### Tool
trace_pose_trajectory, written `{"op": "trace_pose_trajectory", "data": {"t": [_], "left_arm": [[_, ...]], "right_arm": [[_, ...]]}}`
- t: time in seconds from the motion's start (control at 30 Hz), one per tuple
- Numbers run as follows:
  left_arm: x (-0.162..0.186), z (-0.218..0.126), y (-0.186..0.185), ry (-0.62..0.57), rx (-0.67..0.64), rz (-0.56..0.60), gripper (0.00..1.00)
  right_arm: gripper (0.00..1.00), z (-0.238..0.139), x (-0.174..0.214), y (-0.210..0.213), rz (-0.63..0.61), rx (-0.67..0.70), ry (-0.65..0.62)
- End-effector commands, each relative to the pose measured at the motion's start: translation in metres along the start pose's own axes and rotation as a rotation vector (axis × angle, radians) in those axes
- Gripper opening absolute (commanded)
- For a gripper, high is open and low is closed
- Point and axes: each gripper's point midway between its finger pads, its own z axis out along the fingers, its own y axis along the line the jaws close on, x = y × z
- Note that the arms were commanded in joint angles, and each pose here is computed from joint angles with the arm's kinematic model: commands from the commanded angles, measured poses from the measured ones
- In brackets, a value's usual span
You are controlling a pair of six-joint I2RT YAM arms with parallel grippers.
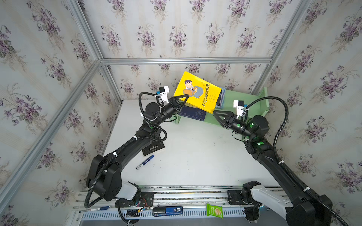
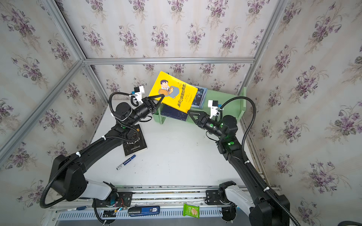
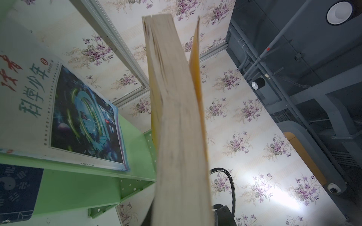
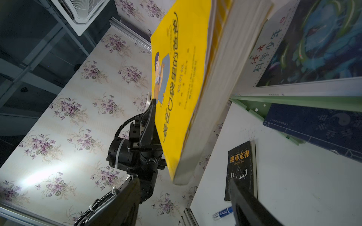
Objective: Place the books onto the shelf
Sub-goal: 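Lower the yellow book onto the shelf top with both grippers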
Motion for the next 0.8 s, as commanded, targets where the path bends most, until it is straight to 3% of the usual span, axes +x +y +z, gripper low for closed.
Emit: {"op": "trace_pose_trajectory", "data": {"t": [0.0,0.13,0.33,0.63,0.77], "left_arm": [[-0.01,0.003,-0.034,-0.052,0.132,0.013,0.14],[-0.005,0.005,-0.032,-0.053,0.127,0.004,0.14],[-0.002,0.004,-0.027,-0.06,0.117,0.0,0.14],[0.003,0.006,-0.03,-0.045,0.112,0.035,0.16],[0.005,0.006,-0.03,-0.036,0.103,0.052,0.22]], "right_arm": [[0.74,0.006,-0.006,0.004,-0.027,-0.011,-0.019],[0.73,0.012,-0.014,0.01,-0.047,-0.027,-0.044],[0.64,0.016,-0.029,0.02,-0.077,-0.045,-0.097],[0.36,0.029,-0.038,0.027,-0.068,-0.073,-0.088],[0.23,0.029,-0.039,0.032,-0.092,-0.066,-0.08]]}}
